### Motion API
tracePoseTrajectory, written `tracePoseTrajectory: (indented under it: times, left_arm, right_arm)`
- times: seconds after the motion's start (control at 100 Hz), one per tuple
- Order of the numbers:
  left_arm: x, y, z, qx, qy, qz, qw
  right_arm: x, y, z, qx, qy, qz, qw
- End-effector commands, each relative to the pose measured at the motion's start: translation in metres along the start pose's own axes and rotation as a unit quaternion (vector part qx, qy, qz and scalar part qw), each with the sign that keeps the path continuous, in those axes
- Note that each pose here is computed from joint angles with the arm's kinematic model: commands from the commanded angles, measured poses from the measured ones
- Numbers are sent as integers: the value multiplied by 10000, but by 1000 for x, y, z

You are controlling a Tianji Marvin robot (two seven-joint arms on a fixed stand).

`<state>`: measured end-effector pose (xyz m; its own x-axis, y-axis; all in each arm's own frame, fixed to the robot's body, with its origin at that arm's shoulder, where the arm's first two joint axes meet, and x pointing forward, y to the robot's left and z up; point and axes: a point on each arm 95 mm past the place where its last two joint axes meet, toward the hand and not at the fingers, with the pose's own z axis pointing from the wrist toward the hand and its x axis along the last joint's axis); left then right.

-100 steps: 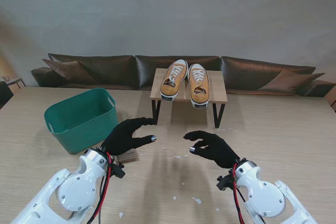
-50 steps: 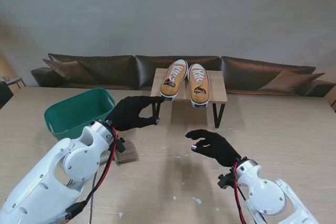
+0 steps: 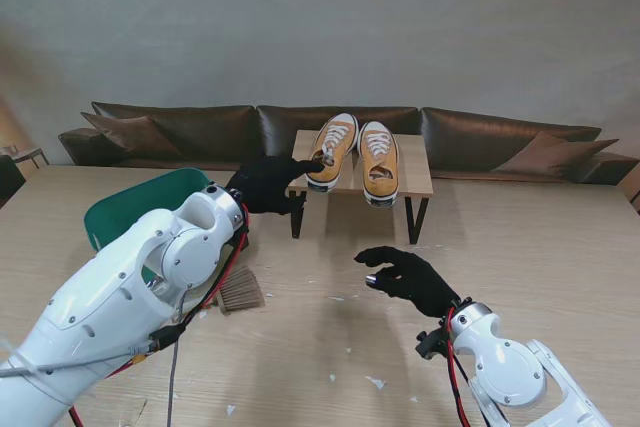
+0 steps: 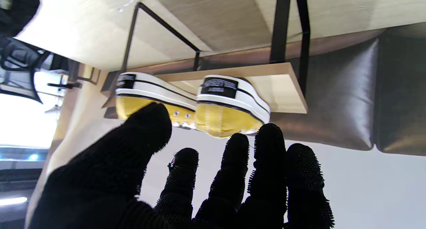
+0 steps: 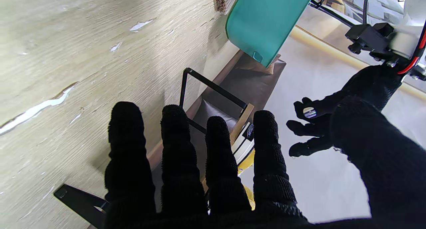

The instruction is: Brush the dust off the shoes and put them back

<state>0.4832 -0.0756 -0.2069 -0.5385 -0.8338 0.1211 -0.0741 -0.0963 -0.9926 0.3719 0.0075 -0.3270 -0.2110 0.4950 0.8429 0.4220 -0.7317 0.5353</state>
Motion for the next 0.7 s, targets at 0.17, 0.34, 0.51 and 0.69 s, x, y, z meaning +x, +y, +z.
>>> tracePoseTrajectory:
  times: [0.17,0.34,0.51,0.69]
  left_arm:
    - [-2,-9,26,-55,-233,153,9996]
    - [-2,-5,40,-209,-285,242,9991]
    - [-2,4,49,-347,-369,257,9984]
    - [-3,15,55,-413,-437,243,9979]
  right_arm:
    - [0,-2,-1,87,-38,46,9999]
    - [0,-2,-1,105,-56,86,9999]
    - [-1,-1,-1,105,-71,112,9999]
    - [-1,0,0,97,-76,136,9998]
